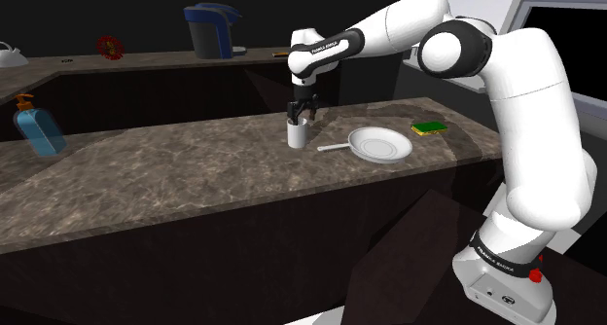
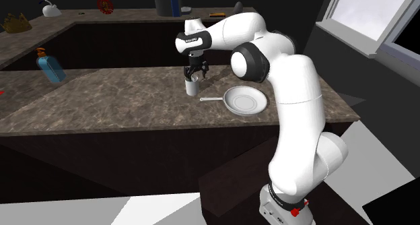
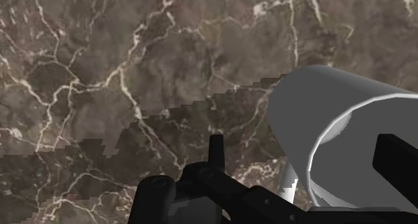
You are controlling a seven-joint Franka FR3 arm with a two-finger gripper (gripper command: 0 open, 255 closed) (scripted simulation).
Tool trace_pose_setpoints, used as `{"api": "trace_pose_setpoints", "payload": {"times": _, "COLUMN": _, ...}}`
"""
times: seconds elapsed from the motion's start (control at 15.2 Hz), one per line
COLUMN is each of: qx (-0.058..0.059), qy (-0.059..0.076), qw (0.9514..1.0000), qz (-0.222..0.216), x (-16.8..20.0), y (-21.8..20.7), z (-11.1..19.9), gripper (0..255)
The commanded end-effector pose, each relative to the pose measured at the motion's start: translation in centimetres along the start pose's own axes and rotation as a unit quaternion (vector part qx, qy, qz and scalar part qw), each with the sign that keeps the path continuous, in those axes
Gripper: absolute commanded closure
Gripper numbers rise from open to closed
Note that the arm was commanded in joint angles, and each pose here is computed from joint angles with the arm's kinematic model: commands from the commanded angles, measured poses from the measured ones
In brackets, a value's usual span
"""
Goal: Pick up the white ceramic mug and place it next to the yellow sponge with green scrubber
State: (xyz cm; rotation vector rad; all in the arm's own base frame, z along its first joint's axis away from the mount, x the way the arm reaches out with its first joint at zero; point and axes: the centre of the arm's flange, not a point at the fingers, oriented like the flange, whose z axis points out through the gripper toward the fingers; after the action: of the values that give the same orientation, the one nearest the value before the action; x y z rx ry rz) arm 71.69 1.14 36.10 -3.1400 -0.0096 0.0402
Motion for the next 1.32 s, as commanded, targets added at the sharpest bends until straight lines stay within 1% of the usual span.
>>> {"api": "trace_pose_setpoints", "payload": {"times": 0.0, "qx": 0.000, "qy": 0.000, "qw": 1.0000, "qz": 0.000, "x": 0.0, "y": 0.0, "z": 0.0, "gripper": 0}}
{"api": "trace_pose_setpoints", "payload": {"times": 0.07, "qx": 0.000, "qy": 0.000, "qw": 1.0000, "qz": 0.000, "x": 0.0, "y": 0.0, "z": 0.0, "gripper": 0}}
{"api": "trace_pose_setpoints", "payload": {"times": 0.13, "qx": 0.000, "qy": 0.000, "qw": 1.0000, "qz": 0.000, "x": 0.0, "y": 0.0, "z": 0.0, "gripper": 255}}
{"api": "trace_pose_setpoints", "payload": {"times": 0.73, "qx": 0.000, "qy": 0.000, "qw": 1.0000, "qz": 0.000, "x": 0.0, "y": 0.0, "z": 0.0, "gripper": 255}}
{"api": "trace_pose_setpoints", "payload": {"times": 1.25, "qx": 0.000, "qy": 0.000, "qw": 1.0000, "qz": 0.000, "x": -0.1, "y": 0.0, "z": -4.2, "gripper": 255}}
